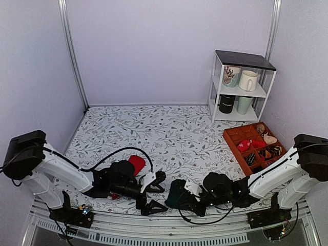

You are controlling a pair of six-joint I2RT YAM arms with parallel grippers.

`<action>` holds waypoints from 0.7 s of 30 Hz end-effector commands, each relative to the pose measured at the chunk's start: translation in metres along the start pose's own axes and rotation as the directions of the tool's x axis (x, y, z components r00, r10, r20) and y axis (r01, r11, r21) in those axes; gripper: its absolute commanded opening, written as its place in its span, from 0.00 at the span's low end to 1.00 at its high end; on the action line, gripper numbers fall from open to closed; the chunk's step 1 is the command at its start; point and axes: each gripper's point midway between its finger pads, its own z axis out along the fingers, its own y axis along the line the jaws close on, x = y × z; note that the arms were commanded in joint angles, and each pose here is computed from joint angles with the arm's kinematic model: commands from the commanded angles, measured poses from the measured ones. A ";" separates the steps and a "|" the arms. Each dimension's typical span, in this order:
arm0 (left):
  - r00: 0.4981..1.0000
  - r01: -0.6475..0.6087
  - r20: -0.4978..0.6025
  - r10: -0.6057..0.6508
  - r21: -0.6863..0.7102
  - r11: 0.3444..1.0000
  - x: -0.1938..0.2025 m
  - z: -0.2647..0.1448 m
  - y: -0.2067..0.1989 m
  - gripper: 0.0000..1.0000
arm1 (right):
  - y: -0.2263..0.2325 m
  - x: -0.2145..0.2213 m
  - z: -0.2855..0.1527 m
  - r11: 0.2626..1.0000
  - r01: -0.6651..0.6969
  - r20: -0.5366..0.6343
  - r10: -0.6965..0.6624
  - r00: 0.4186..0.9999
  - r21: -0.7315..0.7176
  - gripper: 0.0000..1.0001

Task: Roll the socks
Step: Roll the sock at the center of the board.

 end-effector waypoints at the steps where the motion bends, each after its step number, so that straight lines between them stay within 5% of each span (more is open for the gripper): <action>1: 0.939 -0.289 0.169 0.298 -0.078 0.954 -0.039 -0.023 -0.018 1.00 | -0.002 0.056 -0.008 0.950 -0.284 -0.226 0.250 0.941 -0.127 0.13; 6: 0.889 -0.389 0.227 0.397 -0.082 0.917 -0.040 -0.019 -0.028 0.99 | 0.006 0.065 -0.004 0.848 -0.485 -0.352 0.397 0.848 -0.212 0.13; 11: 0.899 -0.398 0.180 0.400 -0.046 0.916 -0.014 0.002 -0.021 0.99 | 0.010 0.071 -0.002 0.786 -0.576 -0.422 0.455 0.784 -0.224 0.13; 21: 0.919 -0.377 0.118 0.376 -0.012 0.926 0.012 0.026 -0.012 0.95 | 0.004 0.076 -0.002 0.757 -0.623 -0.449 0.495 0.743 -0.197 0.13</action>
